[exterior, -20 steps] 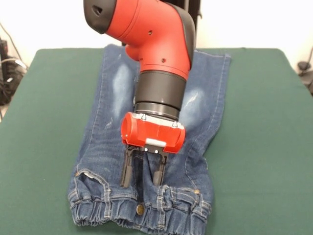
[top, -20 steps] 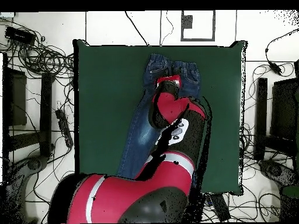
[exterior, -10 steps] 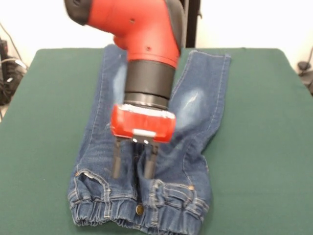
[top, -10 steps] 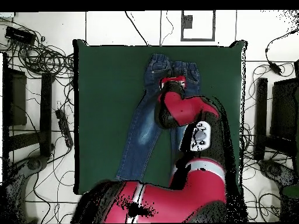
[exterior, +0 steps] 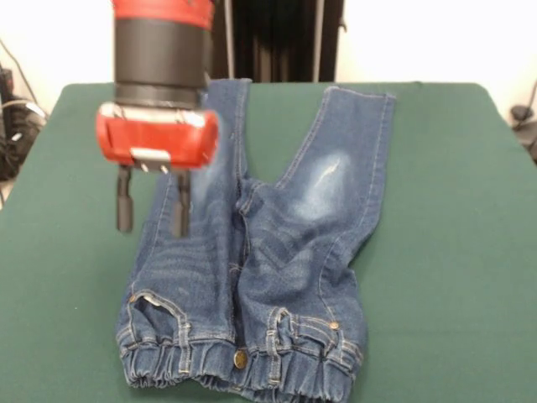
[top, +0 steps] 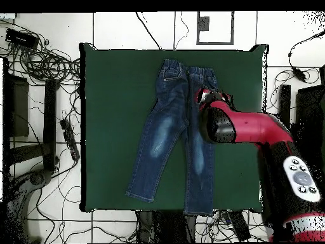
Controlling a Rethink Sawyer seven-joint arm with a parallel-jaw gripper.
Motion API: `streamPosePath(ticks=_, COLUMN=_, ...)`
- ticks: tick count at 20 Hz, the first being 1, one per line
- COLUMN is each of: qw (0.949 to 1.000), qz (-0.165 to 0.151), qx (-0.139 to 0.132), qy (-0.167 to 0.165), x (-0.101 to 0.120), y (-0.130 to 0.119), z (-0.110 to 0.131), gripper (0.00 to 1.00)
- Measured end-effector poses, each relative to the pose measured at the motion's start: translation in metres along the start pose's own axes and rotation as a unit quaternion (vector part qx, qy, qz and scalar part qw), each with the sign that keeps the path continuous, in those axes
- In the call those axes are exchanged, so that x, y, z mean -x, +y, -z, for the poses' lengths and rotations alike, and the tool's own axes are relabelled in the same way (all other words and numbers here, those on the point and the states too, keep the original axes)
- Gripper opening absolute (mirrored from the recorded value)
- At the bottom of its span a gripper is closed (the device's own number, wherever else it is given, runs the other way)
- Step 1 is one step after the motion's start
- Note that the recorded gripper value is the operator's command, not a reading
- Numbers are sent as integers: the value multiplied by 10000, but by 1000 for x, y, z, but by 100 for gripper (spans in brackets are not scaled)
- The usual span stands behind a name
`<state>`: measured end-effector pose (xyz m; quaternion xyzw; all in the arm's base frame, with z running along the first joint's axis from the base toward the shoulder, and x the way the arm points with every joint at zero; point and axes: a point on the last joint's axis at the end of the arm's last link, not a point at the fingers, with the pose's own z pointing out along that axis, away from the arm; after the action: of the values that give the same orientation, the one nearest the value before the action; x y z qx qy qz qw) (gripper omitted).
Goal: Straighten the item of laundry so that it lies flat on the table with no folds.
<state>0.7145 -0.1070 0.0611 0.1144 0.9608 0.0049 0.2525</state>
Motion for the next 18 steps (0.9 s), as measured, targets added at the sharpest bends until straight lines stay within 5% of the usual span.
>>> streamPosePath(ticks=7, qw=9966, qz=-352, qx=250, qy=701, x=2, y=-9, z=31, gripper=100)
streamPosePath(ticks=12, qw=9912, qz=-262, qx=591, qy=1157, x=-6, y=18, z=43, gripper=100)
streamPosePath(ticks=17, qw=9806, qz=23, qx=882, qy=1748, x=-22, y=48, z=56, gripper=100)
streamPosePath(ticks=18, qw=9729, qz=179, qx=994, qy=2082, x=-31, y=57, z=64, gripper=100)
